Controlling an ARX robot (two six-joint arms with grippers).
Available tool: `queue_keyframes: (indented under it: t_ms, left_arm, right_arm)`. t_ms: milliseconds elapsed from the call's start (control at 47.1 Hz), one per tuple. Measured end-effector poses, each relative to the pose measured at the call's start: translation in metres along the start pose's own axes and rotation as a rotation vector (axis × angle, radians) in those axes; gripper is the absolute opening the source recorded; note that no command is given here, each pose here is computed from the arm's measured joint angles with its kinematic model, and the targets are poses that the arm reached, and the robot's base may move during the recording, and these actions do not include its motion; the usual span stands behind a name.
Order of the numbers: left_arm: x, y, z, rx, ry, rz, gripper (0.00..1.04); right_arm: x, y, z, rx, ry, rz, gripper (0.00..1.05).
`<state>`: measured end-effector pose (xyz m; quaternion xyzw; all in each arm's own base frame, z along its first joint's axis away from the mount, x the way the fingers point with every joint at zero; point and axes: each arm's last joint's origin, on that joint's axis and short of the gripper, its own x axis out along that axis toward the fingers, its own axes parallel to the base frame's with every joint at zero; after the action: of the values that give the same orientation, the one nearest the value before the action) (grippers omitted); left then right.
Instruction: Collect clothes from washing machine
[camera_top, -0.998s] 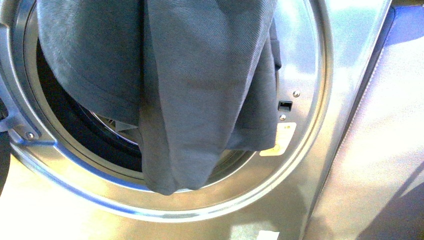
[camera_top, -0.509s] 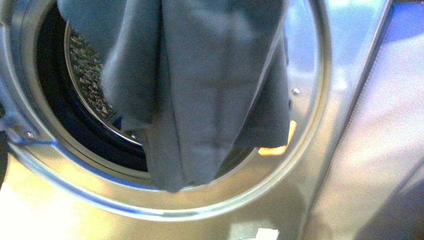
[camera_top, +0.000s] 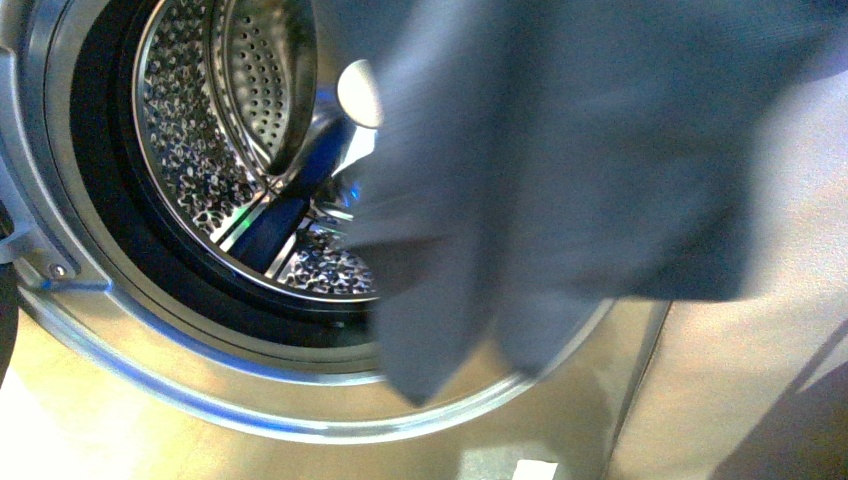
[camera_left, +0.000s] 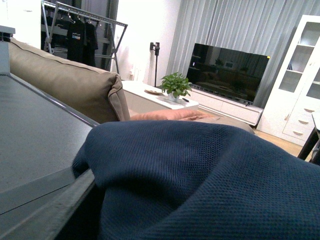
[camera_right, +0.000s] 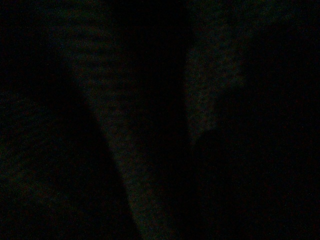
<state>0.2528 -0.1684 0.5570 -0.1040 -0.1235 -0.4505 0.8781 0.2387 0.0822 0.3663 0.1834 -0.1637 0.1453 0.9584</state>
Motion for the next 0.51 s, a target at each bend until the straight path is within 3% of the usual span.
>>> queue_keyframes:
  t_ms: [127,509]
  left_arm:
    - [0.0,0.0,0.0,0.0,0.0,0.0,1.0]
    - [0.0,0.0,0.0,0.0,0.0,-0.001,0.98]
  right_arm:
    - [-0.014,-0.019,0.023,-0.004,-0.03,-0.024,0.08]
    - [-0.046,-0.076,0.08,0.05,0.037,-0.081,0.08]
